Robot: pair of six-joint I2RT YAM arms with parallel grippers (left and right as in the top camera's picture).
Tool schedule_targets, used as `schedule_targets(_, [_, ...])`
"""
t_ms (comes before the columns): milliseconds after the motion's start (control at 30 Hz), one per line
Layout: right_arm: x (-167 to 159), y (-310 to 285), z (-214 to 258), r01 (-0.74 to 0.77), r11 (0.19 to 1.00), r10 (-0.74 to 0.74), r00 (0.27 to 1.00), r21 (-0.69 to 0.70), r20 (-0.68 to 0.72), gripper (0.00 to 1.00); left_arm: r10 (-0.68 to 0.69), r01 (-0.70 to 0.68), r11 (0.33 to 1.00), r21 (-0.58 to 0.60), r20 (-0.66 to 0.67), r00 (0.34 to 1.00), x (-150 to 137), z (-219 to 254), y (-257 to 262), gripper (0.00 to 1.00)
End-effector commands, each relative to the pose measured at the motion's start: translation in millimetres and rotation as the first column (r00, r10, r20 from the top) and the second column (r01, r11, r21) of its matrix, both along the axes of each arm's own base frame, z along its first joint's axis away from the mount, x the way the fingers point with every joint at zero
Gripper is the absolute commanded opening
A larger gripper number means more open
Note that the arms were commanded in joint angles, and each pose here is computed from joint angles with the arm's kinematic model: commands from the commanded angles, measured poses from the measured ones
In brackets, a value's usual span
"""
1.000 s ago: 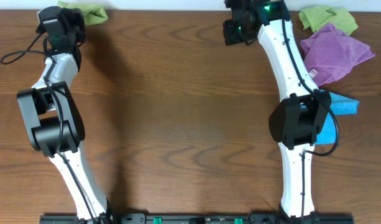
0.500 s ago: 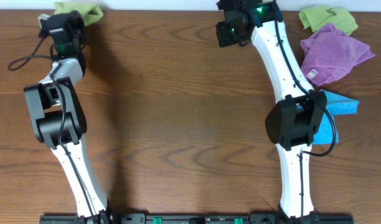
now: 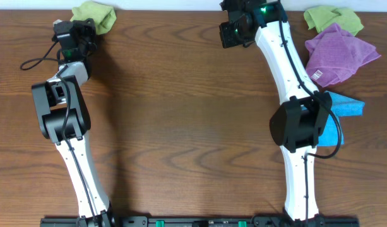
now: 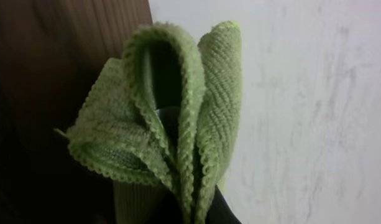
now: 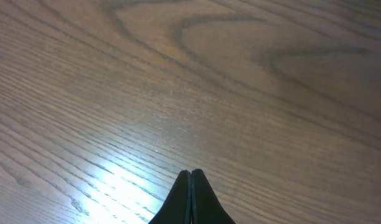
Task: Fold the cloth
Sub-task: 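Carry the green bundle to the table's far left with the left gripper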
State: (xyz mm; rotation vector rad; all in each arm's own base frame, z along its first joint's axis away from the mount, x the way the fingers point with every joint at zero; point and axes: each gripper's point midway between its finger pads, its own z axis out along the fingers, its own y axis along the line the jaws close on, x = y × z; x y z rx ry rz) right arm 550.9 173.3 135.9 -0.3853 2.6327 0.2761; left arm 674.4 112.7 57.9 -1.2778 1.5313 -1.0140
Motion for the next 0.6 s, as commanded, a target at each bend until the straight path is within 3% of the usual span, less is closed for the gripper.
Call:
schedule_targets(0, [0,8,2,0.007,1.000,-0.007,1.000,0.010,0.003,0.01,-0.028,0.028,1.000,-0.005,0.020,0.999,3,6,-3,0.24])
schedule_targets(67, [0,8,2,0.007,1.000,-0.007,1.000,0.010,0.003,0.01,-0.031,0.031,1.000,-0.006,0.020,0.999,3,6,-3,0.54])
schedule_targets(133, [1,8,2,0.007,1.000,-0.007,1.000,0.010,0.003,0.01,-0.032,0.032,0.999,-0.015,0.020,0.999,3,6,-4,0.98])
schedule_targets(333, [1,8,2,0.007,1.000,-0.007,1.000,0.010,0.004,0.01,-0.069,0.070,0.996,-0.058,0.029,0.997,3,11,-11,0.96])
schedule_targets(567, [1,8,2,0.006,1.000,-0.007,1.000,0.010,0.006,0.01,-0.125,0.129,0.991,-0.044,0.093,0.988,1,55,-13,0.96])
